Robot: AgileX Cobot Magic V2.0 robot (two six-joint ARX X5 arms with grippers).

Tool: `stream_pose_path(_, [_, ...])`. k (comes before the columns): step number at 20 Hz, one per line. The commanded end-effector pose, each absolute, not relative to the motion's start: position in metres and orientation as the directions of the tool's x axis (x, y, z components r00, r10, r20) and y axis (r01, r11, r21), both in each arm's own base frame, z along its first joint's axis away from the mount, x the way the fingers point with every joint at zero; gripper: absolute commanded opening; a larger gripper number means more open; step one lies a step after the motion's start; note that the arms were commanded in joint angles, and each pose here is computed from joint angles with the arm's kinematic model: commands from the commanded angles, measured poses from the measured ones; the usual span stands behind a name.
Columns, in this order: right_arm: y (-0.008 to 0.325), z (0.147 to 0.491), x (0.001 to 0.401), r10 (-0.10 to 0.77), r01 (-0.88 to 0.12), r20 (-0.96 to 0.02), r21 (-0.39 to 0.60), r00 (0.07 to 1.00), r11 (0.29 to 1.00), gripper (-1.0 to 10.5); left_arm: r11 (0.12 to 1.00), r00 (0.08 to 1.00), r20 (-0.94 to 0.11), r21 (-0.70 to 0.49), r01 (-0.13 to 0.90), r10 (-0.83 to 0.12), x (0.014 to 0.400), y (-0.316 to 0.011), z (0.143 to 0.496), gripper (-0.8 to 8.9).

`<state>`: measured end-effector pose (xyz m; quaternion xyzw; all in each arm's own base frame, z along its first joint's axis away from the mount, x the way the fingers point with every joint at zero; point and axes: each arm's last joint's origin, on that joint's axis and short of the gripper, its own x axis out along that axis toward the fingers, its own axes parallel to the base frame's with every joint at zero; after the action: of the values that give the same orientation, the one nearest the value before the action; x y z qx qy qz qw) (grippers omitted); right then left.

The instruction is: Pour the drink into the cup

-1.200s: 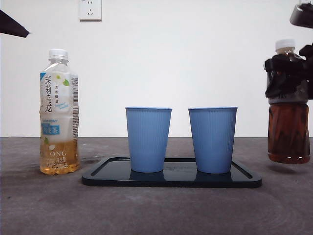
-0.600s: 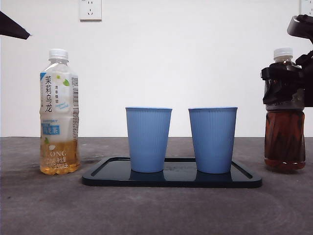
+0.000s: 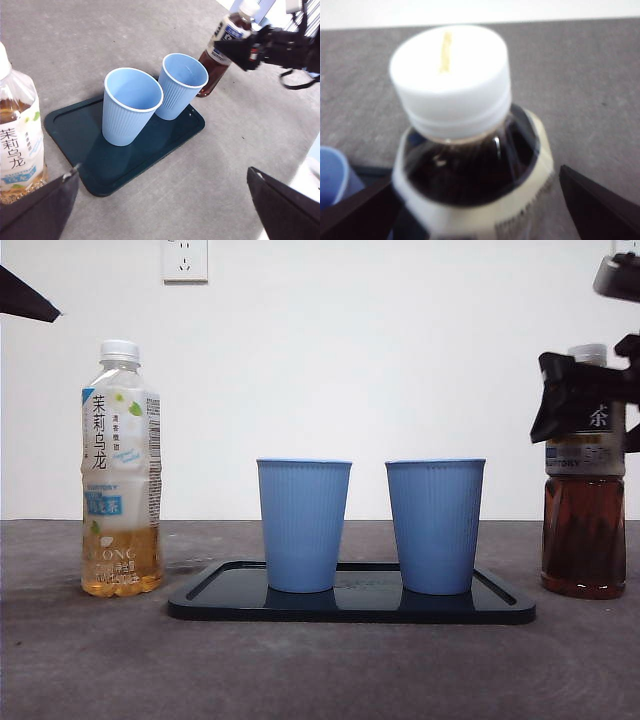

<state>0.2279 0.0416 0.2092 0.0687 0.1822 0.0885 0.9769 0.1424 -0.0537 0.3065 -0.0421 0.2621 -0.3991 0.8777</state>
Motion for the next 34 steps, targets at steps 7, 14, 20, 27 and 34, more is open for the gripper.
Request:
stream_pose_path(7, [0.032, 0.306, 0.14, 0.292, -0.189, -0.517, 0.244, 0.804, 0.951, 4.9, 0.817, 0.666, -0.496, -0.184, 0.546, -0.557, 0.147, -0.05, 0.303, 5.3])
stream_pose_path(14, [0.019, 0.355, 0.064, 0.35, -0.256, -0.382, 0.276, 0.856, 0.926, 4.9, 0.858, 0.753, -0.413, -0.196, 0.476, -0.512, 0.161, -0.052, 0.254, 5.3])
stream_pose_path(20, [0.013, 0.376, 0.038, 0.366, -0.287, -0.266, 0.293, 0.892, 0.912, 4.9, 0.906, 0.869, -0.257, -0.131, 0.403, -0.424, 0.174, -0.053, 0.215, 5.3])
stream_pose_path(27, [0.013, 0.378, 0.036, 0.366, -0.282, -0.258, 0.31, 0.894, 0.908, 4.9, 0.903, 0.877, -0.217, -0.098, 0.418, -0.429, 0.2, -0.061, 0.201, 5.3])
stream_pose_path(34, [0.013, 0.378, 0.036, 0.361, -0.278, -0.258, 0.308, 0.896, 0.91, 4.9, 0.902, 0.884, -0.179, -0.077, 0.425, -0.431, 0.217, -0.065, 0.189, 5.3])
